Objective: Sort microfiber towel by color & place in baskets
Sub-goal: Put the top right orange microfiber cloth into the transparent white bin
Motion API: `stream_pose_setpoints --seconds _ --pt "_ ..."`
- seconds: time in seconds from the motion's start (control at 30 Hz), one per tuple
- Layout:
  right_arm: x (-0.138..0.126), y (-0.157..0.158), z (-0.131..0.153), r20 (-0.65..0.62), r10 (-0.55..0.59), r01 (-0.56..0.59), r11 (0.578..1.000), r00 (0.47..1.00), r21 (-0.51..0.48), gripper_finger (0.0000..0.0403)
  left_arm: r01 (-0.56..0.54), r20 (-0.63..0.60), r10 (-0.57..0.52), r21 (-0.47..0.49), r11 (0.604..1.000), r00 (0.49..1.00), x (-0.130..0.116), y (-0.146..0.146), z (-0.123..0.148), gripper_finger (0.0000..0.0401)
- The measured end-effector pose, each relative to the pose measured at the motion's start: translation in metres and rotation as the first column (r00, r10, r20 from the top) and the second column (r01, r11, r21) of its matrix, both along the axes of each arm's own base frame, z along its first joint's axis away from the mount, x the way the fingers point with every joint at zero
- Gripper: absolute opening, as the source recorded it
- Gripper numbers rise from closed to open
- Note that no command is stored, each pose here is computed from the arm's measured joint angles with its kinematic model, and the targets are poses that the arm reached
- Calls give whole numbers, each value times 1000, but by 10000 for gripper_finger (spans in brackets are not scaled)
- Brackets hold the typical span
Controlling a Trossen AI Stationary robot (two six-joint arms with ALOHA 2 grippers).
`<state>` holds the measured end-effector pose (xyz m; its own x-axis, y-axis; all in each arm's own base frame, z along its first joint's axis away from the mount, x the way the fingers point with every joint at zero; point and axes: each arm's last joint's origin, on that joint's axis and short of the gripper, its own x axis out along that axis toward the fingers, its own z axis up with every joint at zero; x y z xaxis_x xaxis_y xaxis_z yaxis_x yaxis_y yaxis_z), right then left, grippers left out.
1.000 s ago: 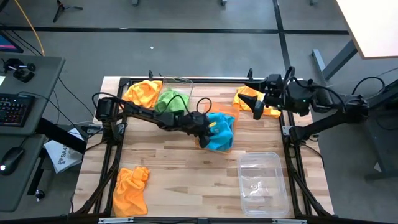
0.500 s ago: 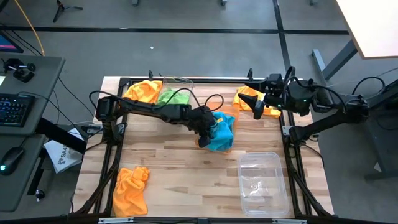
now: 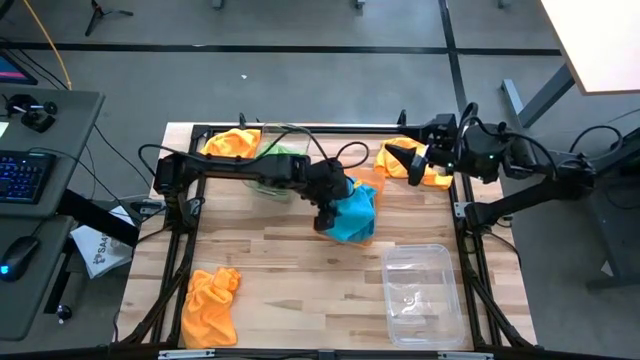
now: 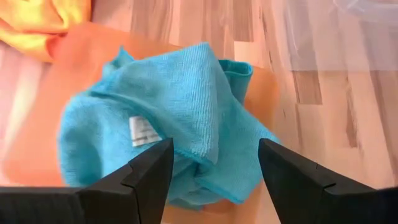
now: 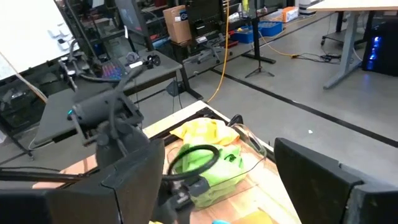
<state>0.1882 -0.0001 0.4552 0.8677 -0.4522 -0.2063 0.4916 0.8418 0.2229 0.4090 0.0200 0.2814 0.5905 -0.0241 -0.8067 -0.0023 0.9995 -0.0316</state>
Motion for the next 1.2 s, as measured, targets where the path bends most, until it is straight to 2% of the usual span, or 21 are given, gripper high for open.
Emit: stream_pose_setpoints --seconds 0.1,0.17,0.23,0.3,0.37,0.47,0.53,0.6,0.7,0.87,0.93,1.0,1.1,1.2 --pt "-4 -3 1 10 -14 14 1000 1000 8 299 26 -25 -25 41 999 999 -3 0 13 223" --pt "-10 -6 1 14 -46 45 998 999 47 299 36 -34 -35 52 998 999 -9 2 23 223" --pt "-17 -12 -4 -12 -114 115 988 993 99 299 29 -17 -28 54 998 999 -18 4 36 223" --pt "-25 -18 -13 -91 -188 200 968 978 149 299 4 44 -6 54 999 999 -28 10 55 223" --pt "-34 -24 -24 -192 -253 289 938 948 190 299 -44 120 37 54 998 992 -40 20 75 223" --pt "-46 -31 -41 -371 -322 418 883 871 214 299 -130 247 115 48 990 962 -60 36 99 223" --pt "-50 -35 -53 -476 -329 473 853 815 222 299 -185 339 165 27 982 926 -76 45 111 223" --pt "-49 -38 -69 -549 -296 490 836 782 247 299 -225 399 202 13 974 895 -94 52 118 223" --pt "-46 -44 -103 -630 -215 494 814 746 307 299 -301 467 268 -4 954 843 -124 61 121 222" --pt "-42 -61 -173 -709 -170 562 742 685 365 299 -455 571 433 -114 883 697 -167 68 111 222" --pt "-43 -71 -195 -708 -198 608 692 678 389 299 -483 591 482 -171 859 647 -180 67 105 222" --pt "-47 -82 -213 -695 -236 650 633 679 420 299 -504 584 520 -207 838 623 -191 65 96 222" --pt "-53 -97 -230 -680 -299 698 567 669 438 299 -539 581 548 -211 815 602 -205 62 87 222" --pt "-61 -109 -241 -706 -340 756 495 622 428 299 -585 599 564 -189 789 569 -215 62 85 222"
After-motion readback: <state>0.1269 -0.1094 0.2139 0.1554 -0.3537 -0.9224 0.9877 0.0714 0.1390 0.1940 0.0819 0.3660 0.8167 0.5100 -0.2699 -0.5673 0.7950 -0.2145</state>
